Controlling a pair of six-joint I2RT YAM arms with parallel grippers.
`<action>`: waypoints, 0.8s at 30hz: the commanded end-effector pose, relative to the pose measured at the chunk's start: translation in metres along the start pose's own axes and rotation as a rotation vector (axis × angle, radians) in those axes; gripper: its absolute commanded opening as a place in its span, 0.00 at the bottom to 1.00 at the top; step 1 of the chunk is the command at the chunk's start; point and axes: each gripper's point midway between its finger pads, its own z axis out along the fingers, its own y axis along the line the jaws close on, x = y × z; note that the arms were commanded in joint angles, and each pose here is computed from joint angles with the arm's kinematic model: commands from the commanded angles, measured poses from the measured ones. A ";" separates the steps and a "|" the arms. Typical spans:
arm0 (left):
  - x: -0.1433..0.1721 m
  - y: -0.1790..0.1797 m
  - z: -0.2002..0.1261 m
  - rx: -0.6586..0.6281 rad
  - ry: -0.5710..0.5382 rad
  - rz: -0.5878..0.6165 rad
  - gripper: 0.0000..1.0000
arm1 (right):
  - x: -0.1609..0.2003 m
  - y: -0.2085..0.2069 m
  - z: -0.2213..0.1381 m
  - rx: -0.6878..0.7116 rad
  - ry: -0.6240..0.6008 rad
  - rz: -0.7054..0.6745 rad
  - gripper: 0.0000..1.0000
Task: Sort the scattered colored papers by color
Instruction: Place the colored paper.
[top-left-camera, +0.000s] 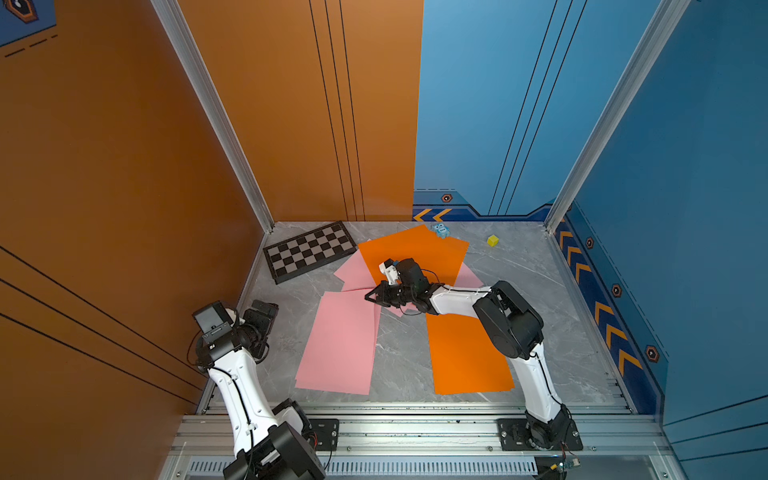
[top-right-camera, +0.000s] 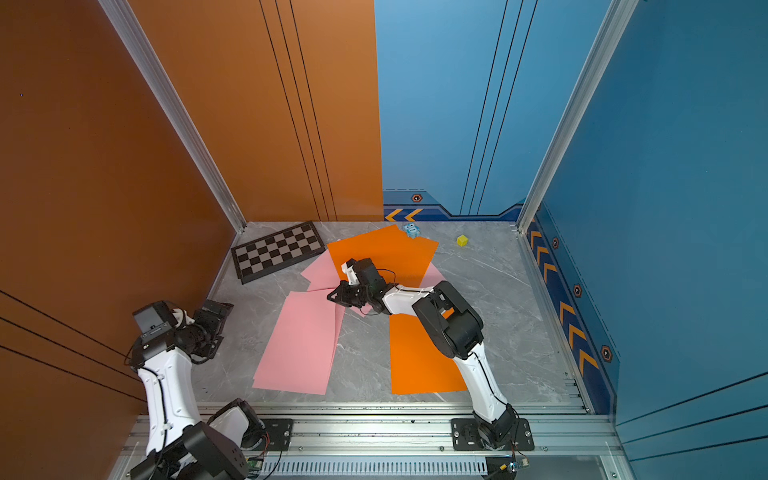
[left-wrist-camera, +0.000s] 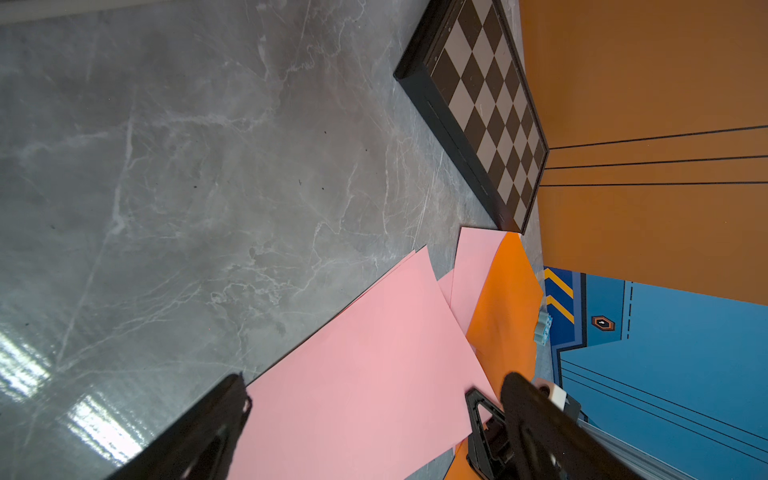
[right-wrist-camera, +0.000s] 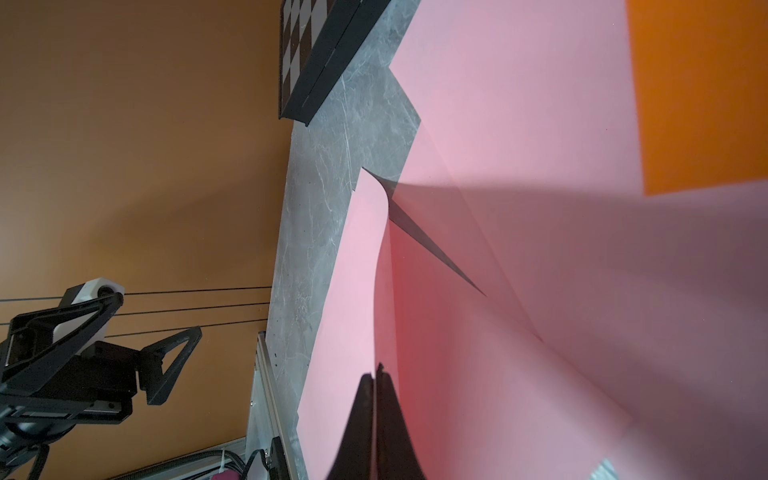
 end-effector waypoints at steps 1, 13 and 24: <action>0.005 -0.002 0.004 0.021 0.026 -0.002 0.98 | 0.003 -0.009 0.003 0.030 0.017 -0.010 0.00; 0.006 -0.012 0.001 0.048 0.035 0.025 0.98 | 0.004 -0.012 -0.014 0.170 0.029 -0.078 0.58; 0.039 -0.083 0.008 0.121 0.049 0.287 0.98 | -0.052 -0.004 -0.119 0.389 -0.162 -0.188 0.92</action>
